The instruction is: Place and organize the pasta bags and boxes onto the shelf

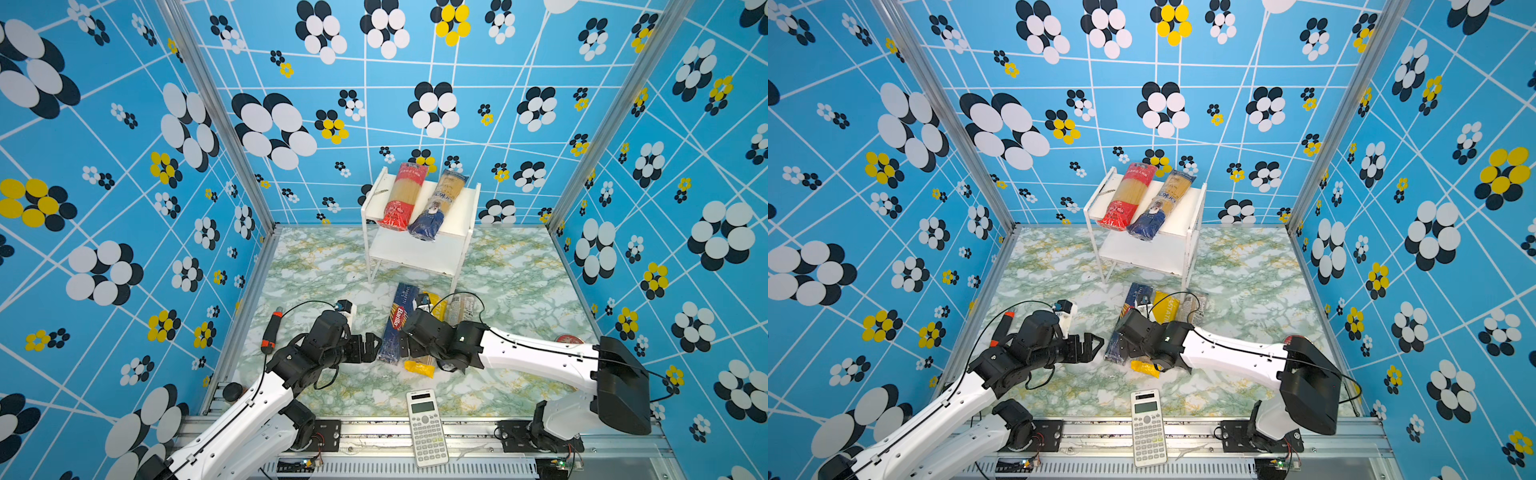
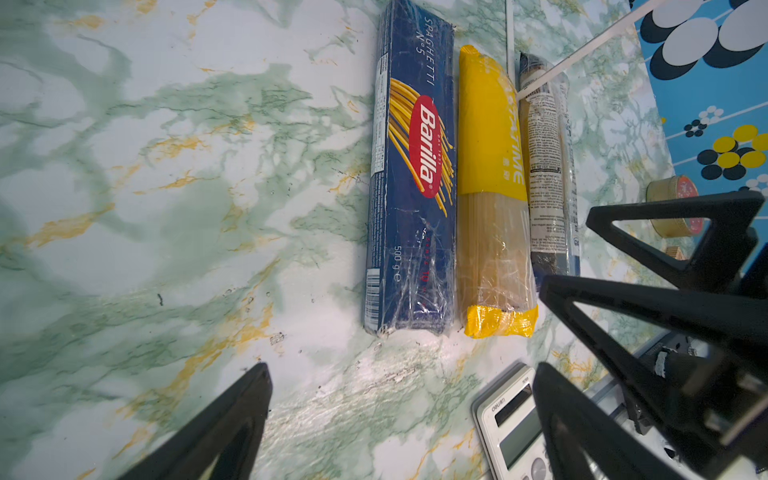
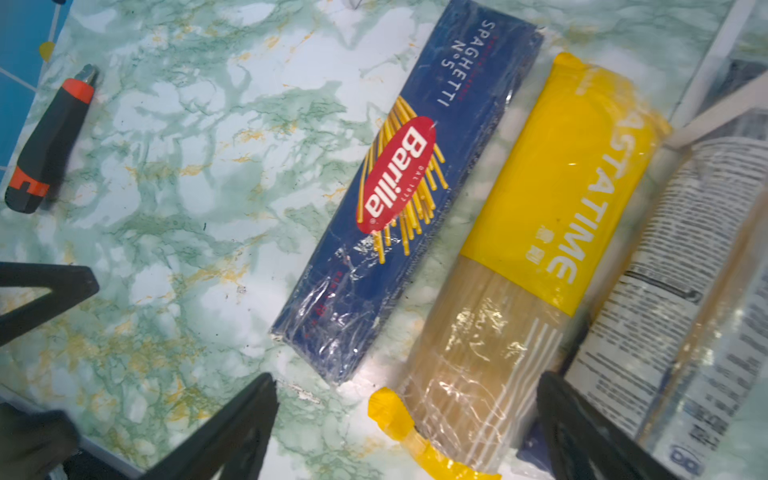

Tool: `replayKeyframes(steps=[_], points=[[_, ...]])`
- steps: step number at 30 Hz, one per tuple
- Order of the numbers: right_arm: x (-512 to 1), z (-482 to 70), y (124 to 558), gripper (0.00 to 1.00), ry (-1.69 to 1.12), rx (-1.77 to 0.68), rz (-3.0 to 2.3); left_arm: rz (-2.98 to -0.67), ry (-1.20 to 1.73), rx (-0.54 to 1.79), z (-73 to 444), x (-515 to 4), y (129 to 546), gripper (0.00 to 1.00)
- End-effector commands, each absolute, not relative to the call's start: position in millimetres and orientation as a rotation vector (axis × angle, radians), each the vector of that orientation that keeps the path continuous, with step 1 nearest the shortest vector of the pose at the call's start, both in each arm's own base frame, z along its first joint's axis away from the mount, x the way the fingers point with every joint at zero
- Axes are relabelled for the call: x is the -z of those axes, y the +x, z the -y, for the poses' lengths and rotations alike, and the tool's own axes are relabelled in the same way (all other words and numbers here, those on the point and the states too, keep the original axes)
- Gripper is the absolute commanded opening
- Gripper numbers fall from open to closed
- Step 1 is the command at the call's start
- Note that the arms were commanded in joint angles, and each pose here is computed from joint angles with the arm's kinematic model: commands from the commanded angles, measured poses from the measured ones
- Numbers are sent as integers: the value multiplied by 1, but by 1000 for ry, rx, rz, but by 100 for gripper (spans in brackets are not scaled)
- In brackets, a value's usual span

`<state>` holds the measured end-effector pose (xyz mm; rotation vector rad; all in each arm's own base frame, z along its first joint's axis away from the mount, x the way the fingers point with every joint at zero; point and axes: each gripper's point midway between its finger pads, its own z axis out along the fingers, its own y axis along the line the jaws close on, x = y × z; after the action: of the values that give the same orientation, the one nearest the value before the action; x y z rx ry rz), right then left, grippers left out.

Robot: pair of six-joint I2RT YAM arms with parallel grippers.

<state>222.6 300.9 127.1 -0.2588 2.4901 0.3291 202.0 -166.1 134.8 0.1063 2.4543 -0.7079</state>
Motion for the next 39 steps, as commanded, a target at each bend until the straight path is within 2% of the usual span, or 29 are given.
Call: replayKeyframes(steps=[1, 17, 26, 39], points=[[-124, -261, 224, 99, -178, -226, -2483, -2428, 94, 677, 170, -133, 210, 99], [-119, -190, 213, 99, 18, -179, -2457, -2480, 201, 621, 217, -99, 223, 99], [-111, -178, 208, 99, 80, -210, -2446, -2451, 312, 497, 228, -78, 236, 99], [-99, -173, 207, 99, 93, -189, -2451, -2399, 379, 435, 229, -59, 244, 99]])
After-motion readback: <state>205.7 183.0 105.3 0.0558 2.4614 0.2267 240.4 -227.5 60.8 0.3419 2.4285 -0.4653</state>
